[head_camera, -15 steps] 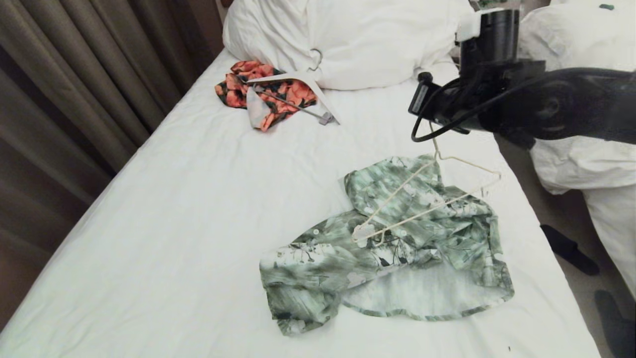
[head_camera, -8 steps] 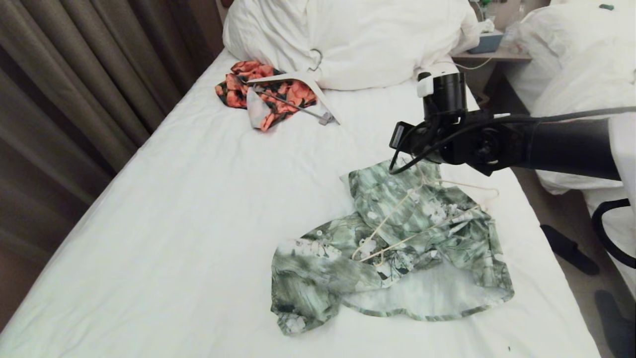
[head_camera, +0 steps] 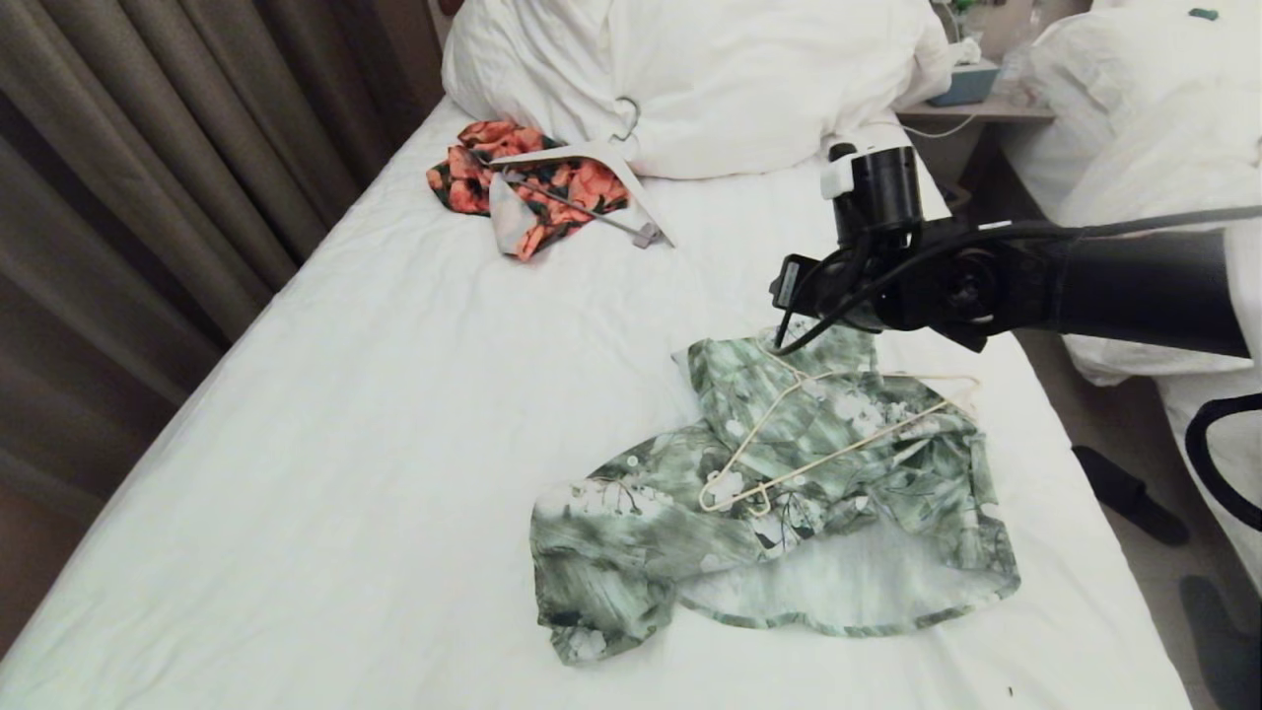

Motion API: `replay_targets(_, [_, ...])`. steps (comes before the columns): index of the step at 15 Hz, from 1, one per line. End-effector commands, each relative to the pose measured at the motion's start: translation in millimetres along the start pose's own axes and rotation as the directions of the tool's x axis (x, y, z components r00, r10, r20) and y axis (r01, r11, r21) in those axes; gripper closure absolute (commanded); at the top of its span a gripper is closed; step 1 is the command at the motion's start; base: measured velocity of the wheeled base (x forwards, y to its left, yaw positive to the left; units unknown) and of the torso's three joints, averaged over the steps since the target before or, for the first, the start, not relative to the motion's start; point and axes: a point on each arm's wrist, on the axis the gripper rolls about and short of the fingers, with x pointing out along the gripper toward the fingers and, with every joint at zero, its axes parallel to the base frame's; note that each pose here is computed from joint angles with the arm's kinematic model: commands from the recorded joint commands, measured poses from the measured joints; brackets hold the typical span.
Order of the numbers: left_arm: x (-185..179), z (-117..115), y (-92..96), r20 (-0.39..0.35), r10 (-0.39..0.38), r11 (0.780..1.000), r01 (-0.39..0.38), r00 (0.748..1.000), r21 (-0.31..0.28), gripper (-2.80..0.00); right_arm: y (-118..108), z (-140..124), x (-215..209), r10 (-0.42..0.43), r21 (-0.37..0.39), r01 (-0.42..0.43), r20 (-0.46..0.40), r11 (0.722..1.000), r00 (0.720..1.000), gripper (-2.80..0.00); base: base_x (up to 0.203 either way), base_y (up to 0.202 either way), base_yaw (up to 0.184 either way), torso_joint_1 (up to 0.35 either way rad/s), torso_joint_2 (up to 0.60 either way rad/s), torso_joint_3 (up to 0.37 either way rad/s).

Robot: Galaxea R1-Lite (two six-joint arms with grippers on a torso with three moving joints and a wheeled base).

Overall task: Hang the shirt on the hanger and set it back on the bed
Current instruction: Place the hanger on the bed

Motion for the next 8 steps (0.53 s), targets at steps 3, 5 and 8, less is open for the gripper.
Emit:
replay_targets(3, [0,4,-1.1,0.009,-0.024,1.000,0.024,1.000,-0.003,0.00,-6,14,-37,-0.049,-0.009,0.049,-0.001,0.999,0.999,0.00,0.000,0.000,0.000,0.000,0.00,0.000])
replay_targets(5, [0,10,-2.8,0.011,-0.060,0.998,0.060,0.998,0.000,0.00,-14,13,-57,-0.060,-0.022,0.059,-0.022,0.998,0.998,0.00,0.000,0.000,0.000,0.000,0.00,0.000])
replay_targets(8, [5,6,-4.3,-0.009,0.023,0.998,-0.023,1.000,0.051,0.00,-32,31,-102,-0.059,-0.013,0.059,0.014,0.998,0.998,0.00,0.000,0.000,0.000,0.000,0.00,0.000])
